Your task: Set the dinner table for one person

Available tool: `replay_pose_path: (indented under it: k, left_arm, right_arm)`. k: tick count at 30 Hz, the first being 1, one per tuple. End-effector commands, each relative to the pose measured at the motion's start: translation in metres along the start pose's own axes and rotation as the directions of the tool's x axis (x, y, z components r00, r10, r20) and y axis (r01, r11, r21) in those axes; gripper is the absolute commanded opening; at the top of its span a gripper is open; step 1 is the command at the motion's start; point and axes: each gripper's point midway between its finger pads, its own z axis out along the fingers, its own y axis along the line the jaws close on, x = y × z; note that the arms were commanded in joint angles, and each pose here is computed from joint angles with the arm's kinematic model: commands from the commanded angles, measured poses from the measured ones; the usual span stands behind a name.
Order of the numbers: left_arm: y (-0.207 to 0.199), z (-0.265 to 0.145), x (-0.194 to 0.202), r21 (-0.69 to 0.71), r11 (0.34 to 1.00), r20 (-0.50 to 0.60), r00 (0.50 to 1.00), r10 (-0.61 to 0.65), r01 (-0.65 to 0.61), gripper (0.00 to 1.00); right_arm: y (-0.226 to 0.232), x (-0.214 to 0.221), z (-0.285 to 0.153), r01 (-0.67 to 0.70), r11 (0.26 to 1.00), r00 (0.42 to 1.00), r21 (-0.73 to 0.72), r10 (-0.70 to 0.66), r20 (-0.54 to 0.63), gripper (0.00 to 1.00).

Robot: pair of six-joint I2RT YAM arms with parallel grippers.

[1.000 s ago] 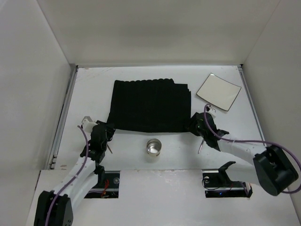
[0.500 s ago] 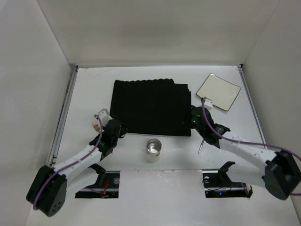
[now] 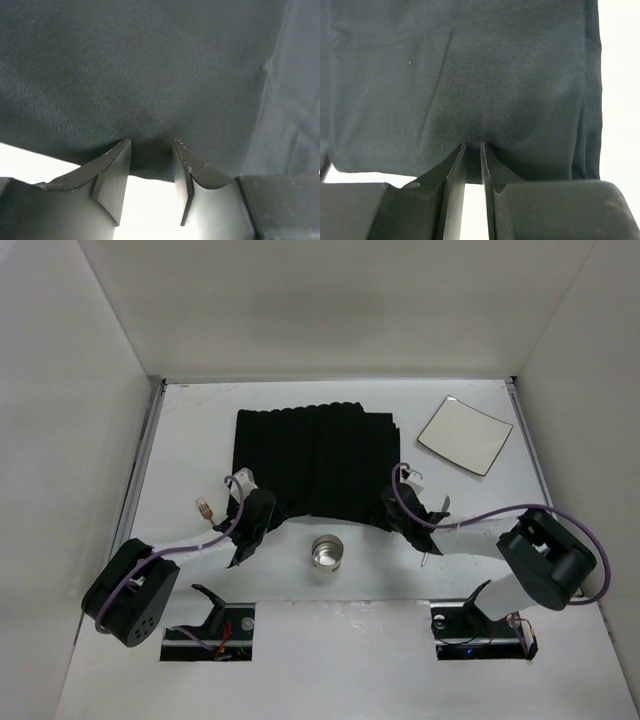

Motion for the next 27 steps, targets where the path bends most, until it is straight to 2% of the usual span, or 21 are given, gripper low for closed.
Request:
replay_pose_path:
  k: [1, 8, 13, 18, 20, 24, 25, 27]
  left_arm:
    - [0.002, 0.008, 0.013, -0.008, 0.999, -0.049, 0.998, -0.032, 0.031, 0.36]
    - [0.004, 0.01, 0.012, -0.017, 0.998, -0.051, 0.997, -0.054, 0.053, 0.35]
    - [0.022, 0.005, 0.003, -0.042, 0.998, -0.016, 0.999, -0.052, 0.051, 0.35]
    - [0.034, 0.007, -0.005, -0.067, 0.997, -0.003, 0.999, -0.042, 0.042, 0.35]
    - [0.027, 0.005, -0.008, -0.043, 0.998, 0.002, 0.999, -0.045, 0.045, 0.35]
    - [0.01, -0.005, -0.018, 0.019, 0.999, 0.035, 0.999, -0.039, 0.039, 0.35]
    - [0.01, -0.008, -0.021, 0.022, 0.999, 0.042, 0.998, -0.04, 0.04, 0.35]
    - [0.011, -0.015, -0.029, 0.021, 0.999, 0.059, 0.997, -0.045, 0.044, 0.35]
  right_arm:
    - [-0.015, -0.003, 0.019, -0.026, 0.999, 0.999, 0.048, 0.027, -0.029, 0.23]
    - [-0.024, -0.047, 0.038, -0.126, 0.991, 0.992, 0.052, 0.125, 0.018, 0.2]
    - [-0.029, -0.068, 0.017, -0.126, 0.99, 0.988, 0.06, 0.12, 0.093, 0.18]
    - [-0.027, -0.067, 0.001, -0.105, 0.994, 0.99, 0.042, 0.101, 0.095, 0.15]
    - [-0.02, -0.067, -0.004, -0.097, 0.995, 0.99, 0.024, 0.094, 0.104, 0.2]
    - [-0.021, -0.072, -0.01, -0.091, 0.995, 0.987, 0.037, 0.085, 0.136, 0.49]
    - [-0.025, -0.074, -0.011, -0.099, 0.994, 0.985, 0.048, 0.091, 0.15, 0.52]
    - [-0.032, -0.071, -0.011, -0.112, 0.992, 0.983, 0.063, 0.101, 0.156, 0.53]
